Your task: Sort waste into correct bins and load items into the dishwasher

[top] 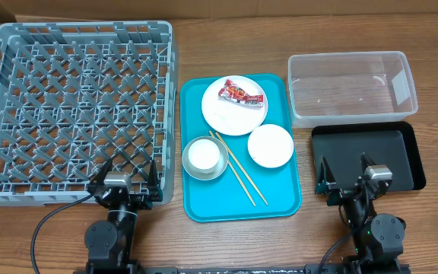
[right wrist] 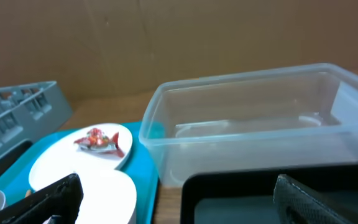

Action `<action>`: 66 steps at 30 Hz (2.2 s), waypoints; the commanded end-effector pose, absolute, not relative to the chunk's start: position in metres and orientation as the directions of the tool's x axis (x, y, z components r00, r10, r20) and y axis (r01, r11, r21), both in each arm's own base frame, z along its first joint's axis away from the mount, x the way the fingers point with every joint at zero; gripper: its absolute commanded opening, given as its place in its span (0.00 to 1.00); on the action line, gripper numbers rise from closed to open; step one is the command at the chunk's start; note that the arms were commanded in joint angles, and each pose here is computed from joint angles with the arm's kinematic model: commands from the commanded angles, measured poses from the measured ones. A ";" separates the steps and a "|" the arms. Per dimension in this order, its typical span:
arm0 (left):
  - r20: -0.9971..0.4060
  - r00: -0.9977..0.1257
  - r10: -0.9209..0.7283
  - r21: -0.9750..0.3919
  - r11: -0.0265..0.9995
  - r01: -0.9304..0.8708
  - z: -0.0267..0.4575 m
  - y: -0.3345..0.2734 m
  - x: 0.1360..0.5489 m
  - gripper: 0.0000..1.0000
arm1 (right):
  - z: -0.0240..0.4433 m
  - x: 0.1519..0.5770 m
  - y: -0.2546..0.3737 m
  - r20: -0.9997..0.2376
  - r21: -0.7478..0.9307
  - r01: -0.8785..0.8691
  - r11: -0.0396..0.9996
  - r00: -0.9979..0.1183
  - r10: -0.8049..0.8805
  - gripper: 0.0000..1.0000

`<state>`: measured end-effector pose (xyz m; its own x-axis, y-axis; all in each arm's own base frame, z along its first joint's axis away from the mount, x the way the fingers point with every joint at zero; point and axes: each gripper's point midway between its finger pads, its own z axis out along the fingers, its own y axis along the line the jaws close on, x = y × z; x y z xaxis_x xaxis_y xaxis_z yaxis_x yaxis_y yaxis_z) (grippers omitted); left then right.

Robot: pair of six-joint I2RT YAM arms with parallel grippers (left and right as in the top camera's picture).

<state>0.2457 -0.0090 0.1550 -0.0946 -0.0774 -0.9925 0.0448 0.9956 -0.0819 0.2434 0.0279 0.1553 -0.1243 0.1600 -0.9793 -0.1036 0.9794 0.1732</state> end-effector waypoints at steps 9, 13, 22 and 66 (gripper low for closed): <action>-0.984 -0.152 -0.092 -0.087 0.995 -0.042 0.191 0.005 0.227 1.00 | 0.208 0.232 0.043 -0.952 0.270 -0.170 0.948 -0.195 0.236 1.00; -0.973 -0.211 -0.092 -0.084 0.995 -0.046 0.197 0.004 0.225 1.00 | 0.221 0.234 0.052 -0.937 0.285 -0.203 0.937 -0.265 0.227 1.00; -0.927 -0.363 -0.091 -0.094 0.995 -0.009 0.221 -0.005 0.239 1.00 | 0.232 0.262 0.071 -0.846 0.311 -0.226 0.923 -0.508 0.160 1.00; -0.548 -0.832 -0.088 -0.177 0.984 0.013 0.219 -0.028 0.272 1.00 | 0.209 0.378 0.216 -0.600 0.236 -0.430 0.872 -0.770 -0.217 0.96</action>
<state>0.2673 -0.0240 0.2085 -0.8460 -0.0774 -0.5275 0.0086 0.9873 -0.1588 0.3659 0.2049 0.2247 -0.7703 -0.1809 -0.6115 -0.4194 0.8661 0.2720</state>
